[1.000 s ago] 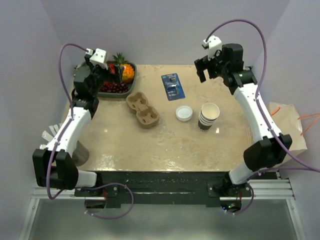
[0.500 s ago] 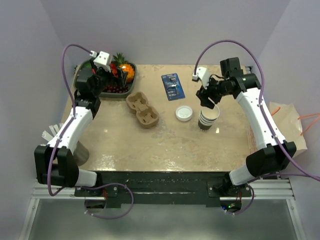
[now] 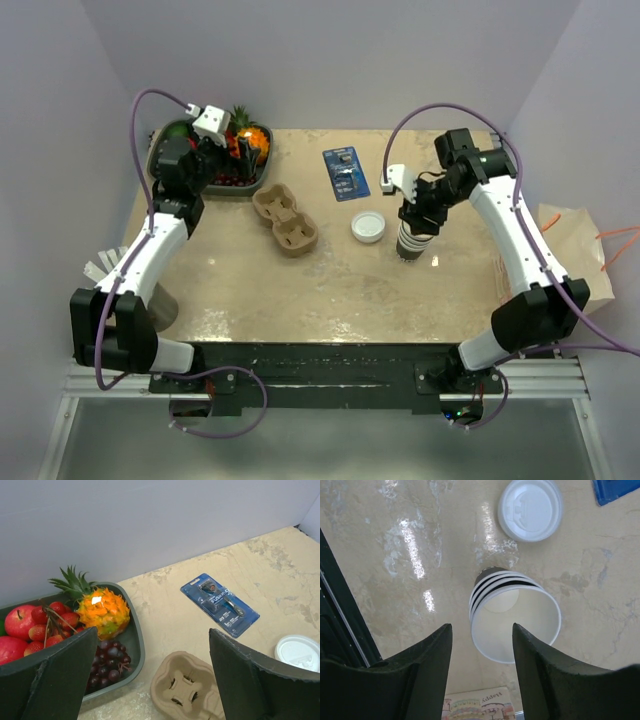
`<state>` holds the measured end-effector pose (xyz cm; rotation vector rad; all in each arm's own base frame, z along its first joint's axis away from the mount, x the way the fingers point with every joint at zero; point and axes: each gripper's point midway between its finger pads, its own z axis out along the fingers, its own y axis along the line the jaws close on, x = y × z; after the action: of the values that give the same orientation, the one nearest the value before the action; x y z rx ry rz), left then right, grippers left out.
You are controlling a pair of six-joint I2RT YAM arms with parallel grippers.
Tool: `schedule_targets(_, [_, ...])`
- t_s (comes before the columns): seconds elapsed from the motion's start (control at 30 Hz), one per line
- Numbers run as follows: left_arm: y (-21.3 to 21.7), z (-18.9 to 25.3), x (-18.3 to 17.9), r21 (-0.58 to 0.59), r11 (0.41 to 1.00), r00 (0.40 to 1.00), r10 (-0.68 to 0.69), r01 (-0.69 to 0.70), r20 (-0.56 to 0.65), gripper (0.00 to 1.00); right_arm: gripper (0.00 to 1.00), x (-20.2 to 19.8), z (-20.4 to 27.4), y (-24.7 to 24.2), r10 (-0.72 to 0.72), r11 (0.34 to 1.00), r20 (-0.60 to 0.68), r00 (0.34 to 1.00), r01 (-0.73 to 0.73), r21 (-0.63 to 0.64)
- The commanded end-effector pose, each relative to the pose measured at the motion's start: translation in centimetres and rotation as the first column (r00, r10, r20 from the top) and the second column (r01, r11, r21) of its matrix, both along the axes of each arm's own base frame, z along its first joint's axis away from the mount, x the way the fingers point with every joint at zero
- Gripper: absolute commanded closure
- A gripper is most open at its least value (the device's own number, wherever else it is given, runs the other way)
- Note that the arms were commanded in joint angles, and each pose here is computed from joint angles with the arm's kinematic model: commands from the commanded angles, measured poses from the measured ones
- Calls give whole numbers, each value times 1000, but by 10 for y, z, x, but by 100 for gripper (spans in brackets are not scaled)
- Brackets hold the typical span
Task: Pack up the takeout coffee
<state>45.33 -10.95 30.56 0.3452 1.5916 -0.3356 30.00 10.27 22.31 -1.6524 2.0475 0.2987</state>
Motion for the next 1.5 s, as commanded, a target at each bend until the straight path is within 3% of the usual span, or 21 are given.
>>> schedule_targets(0.0, [-3, -1, -1, -7, 1000, 1000, -9, 9, 7, 4, 46, -7, -15, -6, 58, 997, -30, 998, -60, -46])
schedule_targets(0.23, [-4, -7, 1, -12, 1000, 1000, -9, 8, -6, 4, 50, 9, -25, -10, 47, 996, 16, 999, -45, -79])
schedule_targets(0.43, [-3, -10, 2, -7, 1000, 1000, -4, 4, -11, 4, 57, 6, -35, -13, 66, 993, -16, 998, -67, -100])
schedule_targets(0.77, [-3, -17, 1, -5, 1000, 1000, -6, 6, -24, 4, 58, -3, -38, -13, 75, 993, -38, 996, -78, -91])
schedule_targets(1.47, [-2, -19, -1, -11, 1000, 1000, 1, -1, -24, 4, 75, 2, -48, -13, 43, 994, -69, 997, -50, -98])
